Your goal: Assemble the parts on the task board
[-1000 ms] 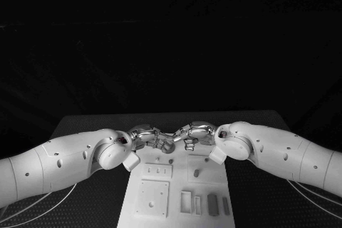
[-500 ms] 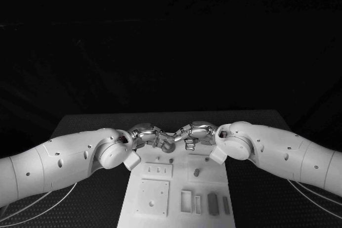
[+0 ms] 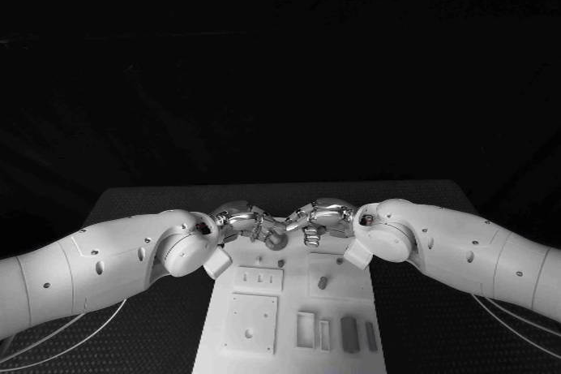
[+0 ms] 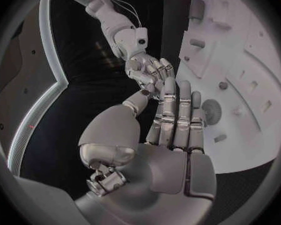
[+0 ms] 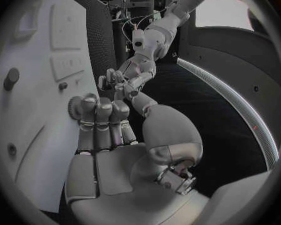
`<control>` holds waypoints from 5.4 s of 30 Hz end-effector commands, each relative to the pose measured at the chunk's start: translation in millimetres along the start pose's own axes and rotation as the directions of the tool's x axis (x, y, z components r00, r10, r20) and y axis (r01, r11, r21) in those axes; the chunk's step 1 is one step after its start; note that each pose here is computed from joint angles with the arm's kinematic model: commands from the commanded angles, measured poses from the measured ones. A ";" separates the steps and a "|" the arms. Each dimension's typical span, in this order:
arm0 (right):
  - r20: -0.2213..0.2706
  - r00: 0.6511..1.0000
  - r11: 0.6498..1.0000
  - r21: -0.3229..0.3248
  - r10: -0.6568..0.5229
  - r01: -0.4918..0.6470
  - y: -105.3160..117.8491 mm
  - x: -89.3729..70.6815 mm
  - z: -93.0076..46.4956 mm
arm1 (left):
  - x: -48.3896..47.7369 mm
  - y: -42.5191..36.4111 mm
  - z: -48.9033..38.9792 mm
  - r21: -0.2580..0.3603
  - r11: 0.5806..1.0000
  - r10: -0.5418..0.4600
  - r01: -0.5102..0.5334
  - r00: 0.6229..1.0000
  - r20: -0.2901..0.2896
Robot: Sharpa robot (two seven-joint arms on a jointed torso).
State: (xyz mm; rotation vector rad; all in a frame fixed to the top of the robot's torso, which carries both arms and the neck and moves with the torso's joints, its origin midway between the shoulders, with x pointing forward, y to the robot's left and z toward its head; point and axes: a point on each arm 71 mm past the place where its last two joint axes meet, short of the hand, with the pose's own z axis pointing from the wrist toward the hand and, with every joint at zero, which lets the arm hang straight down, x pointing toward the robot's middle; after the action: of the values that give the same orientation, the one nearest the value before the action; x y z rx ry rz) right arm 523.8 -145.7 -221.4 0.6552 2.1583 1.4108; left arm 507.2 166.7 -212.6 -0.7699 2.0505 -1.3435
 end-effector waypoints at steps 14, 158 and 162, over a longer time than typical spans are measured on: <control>-0.029 0.998 0.998 -0.029 0.048 -0.049 1.9 3.0 -0.1 | -1.2 -2.2 0.8 0.007 1.000 0.011 -0.011 0.999 0.033; 0.450 0.714 0.734 -0.168 -0.537 0.658 10.7 31.5 -5.3 | -1.6 2.8 -2.0 -0.024 0.994 -0.101 0.102 0.993 0.067; 0.452 0.711 0.733 -0.165 -0.539 0.660 11.0 31.8 -4.9 | -1.1 2.8 -1.9 -0.024 0.994 -0.101 0.102 0.993 0.064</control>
State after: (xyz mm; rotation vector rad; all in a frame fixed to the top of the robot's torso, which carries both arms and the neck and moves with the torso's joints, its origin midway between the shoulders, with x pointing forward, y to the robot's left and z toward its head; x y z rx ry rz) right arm 498.2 -126.6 -213.8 0.0538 1.5729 1.1081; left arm 507.3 172.6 -214.9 -0.9314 1.9989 -1.3082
